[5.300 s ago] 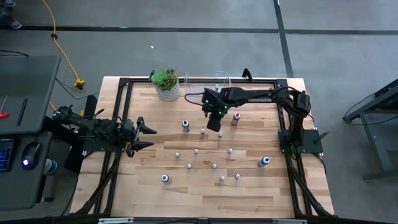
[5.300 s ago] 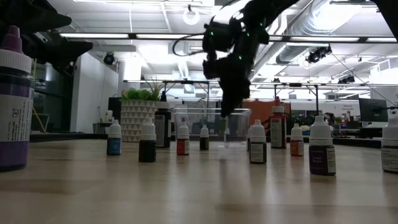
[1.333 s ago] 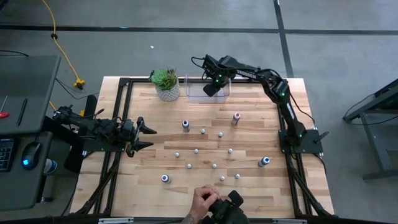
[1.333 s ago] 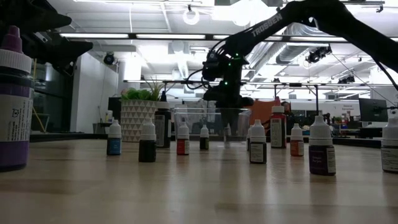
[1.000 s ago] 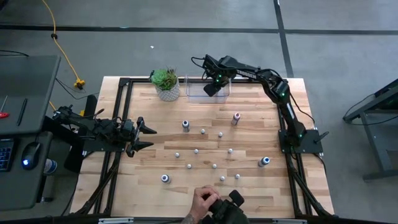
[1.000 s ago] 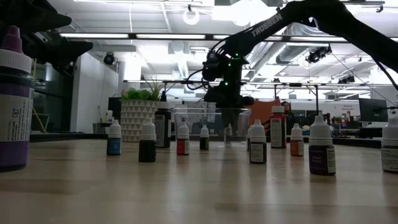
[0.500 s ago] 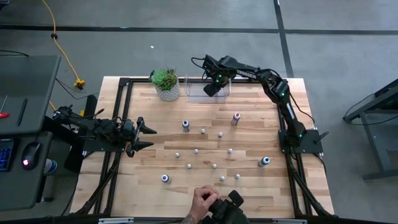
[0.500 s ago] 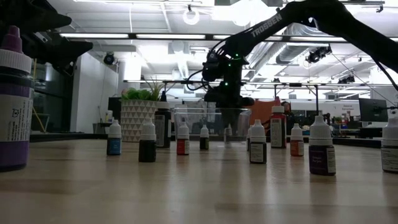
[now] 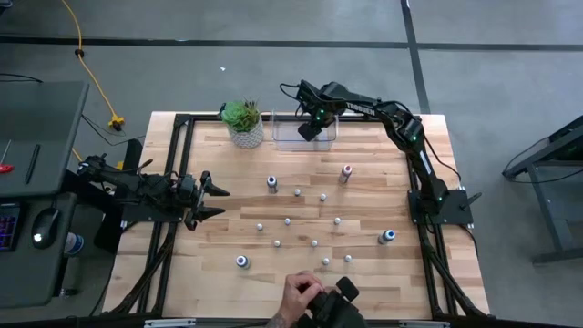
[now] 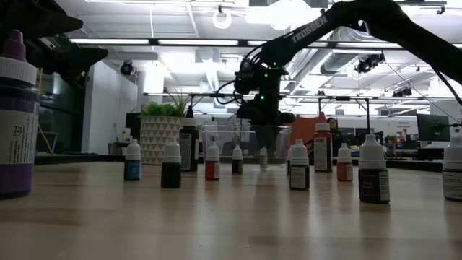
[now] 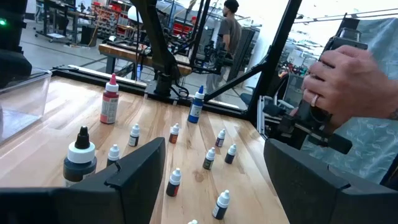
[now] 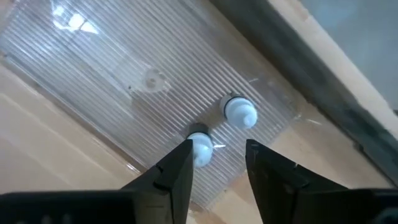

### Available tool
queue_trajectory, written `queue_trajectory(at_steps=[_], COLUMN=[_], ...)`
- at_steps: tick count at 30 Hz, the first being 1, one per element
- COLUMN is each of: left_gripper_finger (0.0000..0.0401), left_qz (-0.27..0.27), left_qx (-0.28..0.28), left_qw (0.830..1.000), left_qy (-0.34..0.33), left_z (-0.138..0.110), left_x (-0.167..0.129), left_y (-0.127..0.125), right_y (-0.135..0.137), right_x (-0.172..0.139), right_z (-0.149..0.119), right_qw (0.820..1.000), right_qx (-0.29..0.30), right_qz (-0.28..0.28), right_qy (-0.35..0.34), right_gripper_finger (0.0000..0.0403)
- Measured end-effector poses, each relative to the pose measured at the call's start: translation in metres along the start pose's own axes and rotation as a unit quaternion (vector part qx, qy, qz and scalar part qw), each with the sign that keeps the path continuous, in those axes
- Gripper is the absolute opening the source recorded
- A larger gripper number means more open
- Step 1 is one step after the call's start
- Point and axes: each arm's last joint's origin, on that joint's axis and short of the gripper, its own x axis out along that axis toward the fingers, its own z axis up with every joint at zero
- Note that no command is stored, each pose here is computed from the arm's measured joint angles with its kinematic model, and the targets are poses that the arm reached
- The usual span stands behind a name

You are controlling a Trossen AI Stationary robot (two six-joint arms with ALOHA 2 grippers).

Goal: Pick & Place food coloring
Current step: Put the small orange food coloring bottle into the bin

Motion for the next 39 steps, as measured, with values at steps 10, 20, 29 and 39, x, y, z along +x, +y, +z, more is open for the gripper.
queue_trajectory(at_steps=[10,20,29,39], left_gripper_finger=[0.0271,0.0271,0.0271,0.0271], left_qz=[0.000,0.000,0.000,0.000], left_qx=[0.000,0.000,0.000,0.000], left_qw=[1.000,1.000,1.000,1.000], left_qy=[0.000,0.000,0.000,0.000], left_z=[0.000,0.000,0.000,0.000], left_x=[0.000,0.000,0.000,0.000], left_y=[0.000,0.000,0.000,0.000], right_y=[-0.001,0.021,0.058,0.080], right_x=[-0.047,-0.120,-0.171,-0.198], right_z=[-0.002,-0.030,-0.084,-0.137], right_qw=[0.998,0.989,0.969,0.945], right_qx=[-0.004,-0.098,-0.222,-0.312], right_qz=[0.038,0.068,0.100,0.097], right_qy=[-0.047,-0.088,-0.040,0.024], right_gripper_finger=[0.0140,0.0140,0.0140,0.0140])
